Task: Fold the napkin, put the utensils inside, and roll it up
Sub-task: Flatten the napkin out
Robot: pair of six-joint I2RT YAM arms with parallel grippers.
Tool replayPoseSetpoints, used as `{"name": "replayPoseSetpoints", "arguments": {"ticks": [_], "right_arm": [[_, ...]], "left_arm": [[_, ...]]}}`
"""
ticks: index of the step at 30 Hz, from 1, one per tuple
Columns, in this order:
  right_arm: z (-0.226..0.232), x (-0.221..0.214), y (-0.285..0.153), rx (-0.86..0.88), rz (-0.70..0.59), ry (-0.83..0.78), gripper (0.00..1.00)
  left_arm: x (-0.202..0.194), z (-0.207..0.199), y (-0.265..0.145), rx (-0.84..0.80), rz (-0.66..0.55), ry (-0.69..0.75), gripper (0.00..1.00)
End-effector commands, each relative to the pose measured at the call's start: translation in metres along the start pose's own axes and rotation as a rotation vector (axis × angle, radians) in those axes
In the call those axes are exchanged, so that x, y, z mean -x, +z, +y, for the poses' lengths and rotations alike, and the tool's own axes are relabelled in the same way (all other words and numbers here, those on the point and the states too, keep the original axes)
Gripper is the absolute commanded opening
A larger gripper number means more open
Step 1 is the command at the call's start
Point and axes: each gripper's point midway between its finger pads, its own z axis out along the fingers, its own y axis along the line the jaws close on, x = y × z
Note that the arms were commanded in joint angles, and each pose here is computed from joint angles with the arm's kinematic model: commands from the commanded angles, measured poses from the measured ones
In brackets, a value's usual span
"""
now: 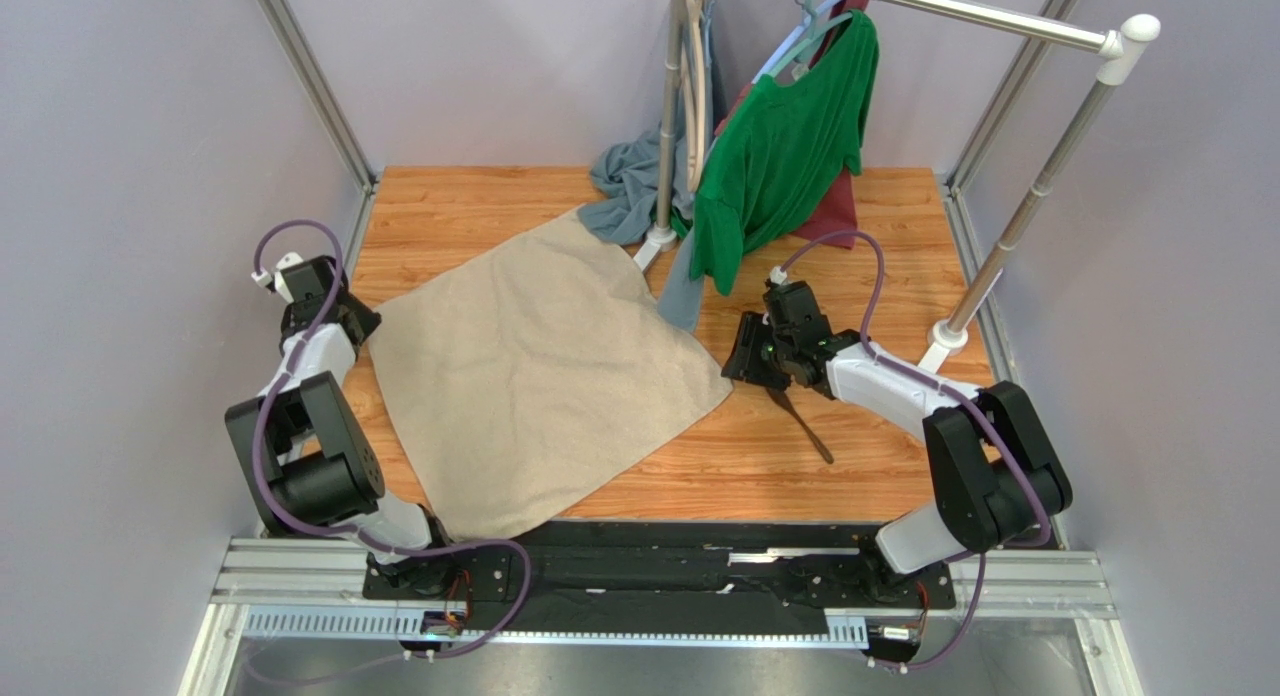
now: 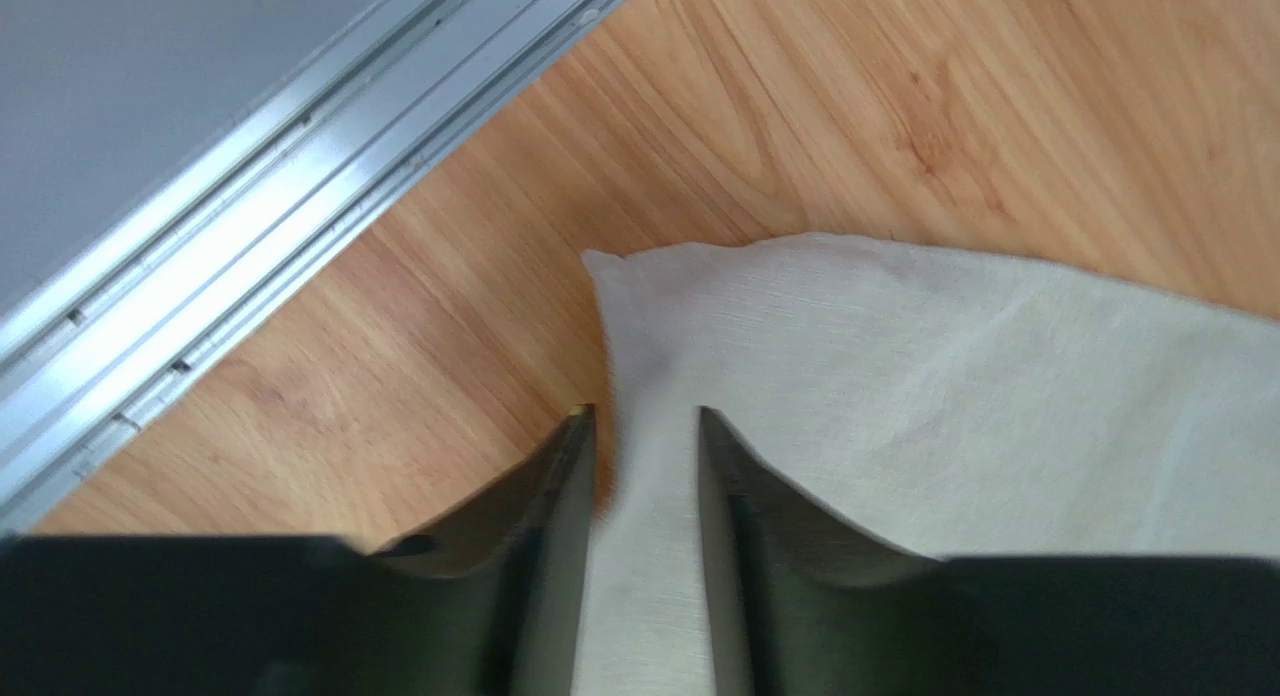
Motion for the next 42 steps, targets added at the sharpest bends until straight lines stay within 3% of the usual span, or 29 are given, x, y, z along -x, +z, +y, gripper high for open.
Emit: {"name": "replayPoseSetpoints", "arguments": {"ticks": [1, 3, 4, 11, 15, 22, 27, 37, 42], "right_arm": [[0.002, 0.004, -0.004, 0.004, -0.024, -0.003, 0.47], [0.002, 0.003, -0.004, 0.003, -0.021, -0.003, 0.47], [0.002, 0.003, -0.004, 0.003, -0.021, -0.002, 0.48], [0.0, 0.001, -0.008, -0.008, -0.015, -0.009, 0.49], [-0.006, -0.002, -0.009, -0.031, -0.016, -0.017, 0.48], [-0.008, -0.013, -0.001, -0.021, -0.005, -0.016, 0.48], [-0.004, -0.015, 0.009, 0.0, 0.003, -0.015, 0.47], [0.005, -0.018, 0.024, 0.011, 0.014, -0.036, 0.45], [0.003, -0.02, 0.027, -0.009, 0.017, -0.035, 0.39]], "left_arm": [[0.01, 0.009, -0.002, 0.075, -0.019, 0.007, 0.57], [0.011, 0.015, -0.004, 0.114, -0.011, 0.007, 0.72], [0.012, 0.016, -0.005, 0.118, -0.017, 0.004, 0.74], [0.021, -0.012, -0.032, 0.021, -0.08, 0.012, 0.75], [0.018, -0.058, -0.06, -0.131, -0.127, 0.058, 0.75], [-0.02, -0.152, -0.124, -0.49, -0.144, 0.184, 0.72], [-0.065, -0.189, -0.164, -0.663, -0.083, 0.263, 0.71], [-0.104, -0.182, -0.185, -0.716, -0.017, 0.3, 0.69], [-0.115, -0.177, -0.187, -0.719, -0.003, 0.325, 0.69]]}}
